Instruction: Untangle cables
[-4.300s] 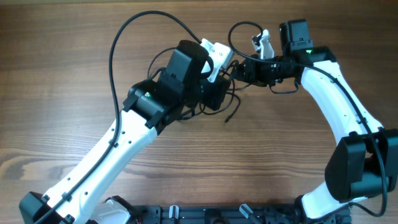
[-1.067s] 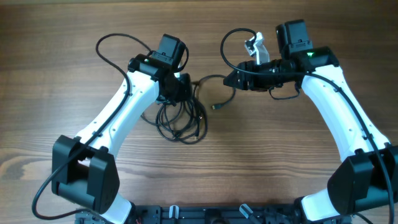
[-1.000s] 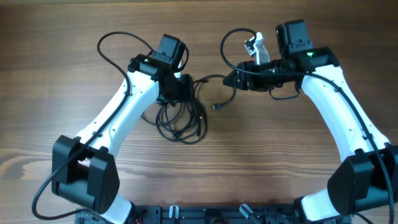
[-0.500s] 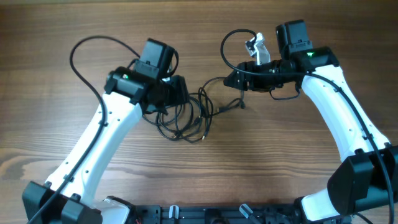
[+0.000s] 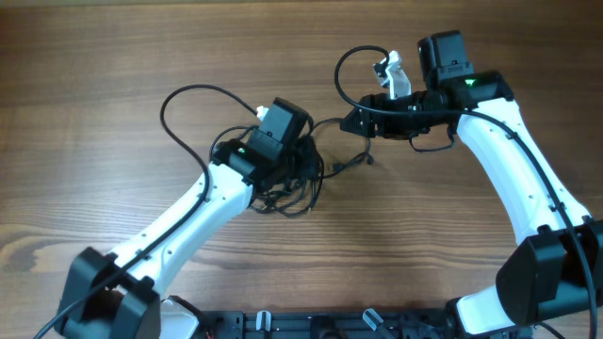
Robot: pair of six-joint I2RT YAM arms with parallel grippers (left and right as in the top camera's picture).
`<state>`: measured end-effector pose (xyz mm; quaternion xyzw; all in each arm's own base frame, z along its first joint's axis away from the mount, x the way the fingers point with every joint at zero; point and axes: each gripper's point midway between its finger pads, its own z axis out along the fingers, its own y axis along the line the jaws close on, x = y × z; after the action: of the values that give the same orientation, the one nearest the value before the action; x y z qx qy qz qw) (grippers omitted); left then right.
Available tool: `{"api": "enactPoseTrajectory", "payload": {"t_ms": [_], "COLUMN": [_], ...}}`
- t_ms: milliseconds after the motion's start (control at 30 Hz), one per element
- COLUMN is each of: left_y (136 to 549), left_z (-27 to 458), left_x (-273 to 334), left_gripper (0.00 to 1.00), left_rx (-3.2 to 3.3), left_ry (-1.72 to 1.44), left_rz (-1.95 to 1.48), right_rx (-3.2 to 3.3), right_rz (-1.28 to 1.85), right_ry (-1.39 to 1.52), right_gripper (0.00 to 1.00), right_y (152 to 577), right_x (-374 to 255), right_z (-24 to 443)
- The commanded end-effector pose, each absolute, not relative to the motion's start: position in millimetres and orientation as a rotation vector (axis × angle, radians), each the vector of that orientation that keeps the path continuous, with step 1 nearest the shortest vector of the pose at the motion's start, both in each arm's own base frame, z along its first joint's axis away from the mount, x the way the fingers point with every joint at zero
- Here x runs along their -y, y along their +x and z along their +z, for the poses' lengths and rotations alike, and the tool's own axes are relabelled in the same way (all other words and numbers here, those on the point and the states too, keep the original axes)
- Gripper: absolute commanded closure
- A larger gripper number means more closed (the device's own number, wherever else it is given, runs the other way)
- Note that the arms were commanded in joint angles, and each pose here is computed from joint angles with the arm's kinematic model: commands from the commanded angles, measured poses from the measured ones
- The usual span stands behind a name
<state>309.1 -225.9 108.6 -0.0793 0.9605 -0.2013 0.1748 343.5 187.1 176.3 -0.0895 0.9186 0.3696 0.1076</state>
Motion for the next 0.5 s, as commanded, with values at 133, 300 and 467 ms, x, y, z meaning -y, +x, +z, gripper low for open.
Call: {"api": "enactPoseTrajectory", "payload": {"t_ms": [133,300,467], "left_y": [313.8,324.0,338.8], "left_z": [61.4,61.5,75.1], "left_x": [227.8,224.1,235.2], "left_gripper": [0.61,0.89,0.96], "left_rx": [-2.789,-2.745,-2.667], "left_ry": [-0.153,-0.167,-0.161], "left_rz": [-0.446,-0.403,-0.475], "right_rx": [-2.671,-2.670,-2.673], "right_rz": [1.059,1.059,1.060], "right_ry": [-0.292,-0.292,-0.290], "right_gripper": [0.34,0.33,0.33], "right_y": [346.2,346.3,345.8], "right_x": [-185.0,-185.0,-185.0], "right_z": [187.5,187.5,187.4]}}
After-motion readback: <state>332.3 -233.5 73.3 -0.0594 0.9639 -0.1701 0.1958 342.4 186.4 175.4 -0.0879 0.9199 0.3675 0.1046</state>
